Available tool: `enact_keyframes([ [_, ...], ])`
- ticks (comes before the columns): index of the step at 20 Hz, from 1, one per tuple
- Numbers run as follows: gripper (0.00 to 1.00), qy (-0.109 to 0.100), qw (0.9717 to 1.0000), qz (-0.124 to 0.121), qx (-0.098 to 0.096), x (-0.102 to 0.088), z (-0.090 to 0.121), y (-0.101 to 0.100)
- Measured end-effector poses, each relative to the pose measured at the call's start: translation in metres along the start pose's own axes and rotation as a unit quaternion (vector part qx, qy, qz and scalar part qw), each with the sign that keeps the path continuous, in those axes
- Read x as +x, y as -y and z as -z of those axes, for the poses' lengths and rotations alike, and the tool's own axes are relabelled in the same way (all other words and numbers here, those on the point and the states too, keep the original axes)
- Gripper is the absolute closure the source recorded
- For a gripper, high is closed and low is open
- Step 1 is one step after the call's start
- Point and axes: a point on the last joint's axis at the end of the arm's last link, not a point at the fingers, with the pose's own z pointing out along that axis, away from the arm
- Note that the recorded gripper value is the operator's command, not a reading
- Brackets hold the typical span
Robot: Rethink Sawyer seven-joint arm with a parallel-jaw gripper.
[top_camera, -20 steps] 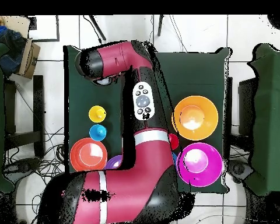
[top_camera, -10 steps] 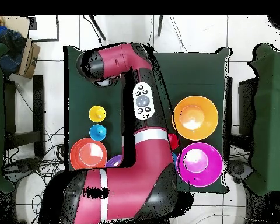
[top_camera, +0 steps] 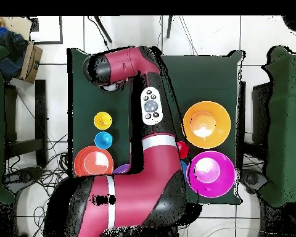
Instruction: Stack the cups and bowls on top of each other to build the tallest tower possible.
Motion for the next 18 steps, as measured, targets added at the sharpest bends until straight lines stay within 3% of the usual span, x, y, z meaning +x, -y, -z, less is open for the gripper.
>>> enact_keyframes([
  [18,1.00,-0.002,1.0000,-0.002,-0.002,0.000,-0.011,-0.003],
])
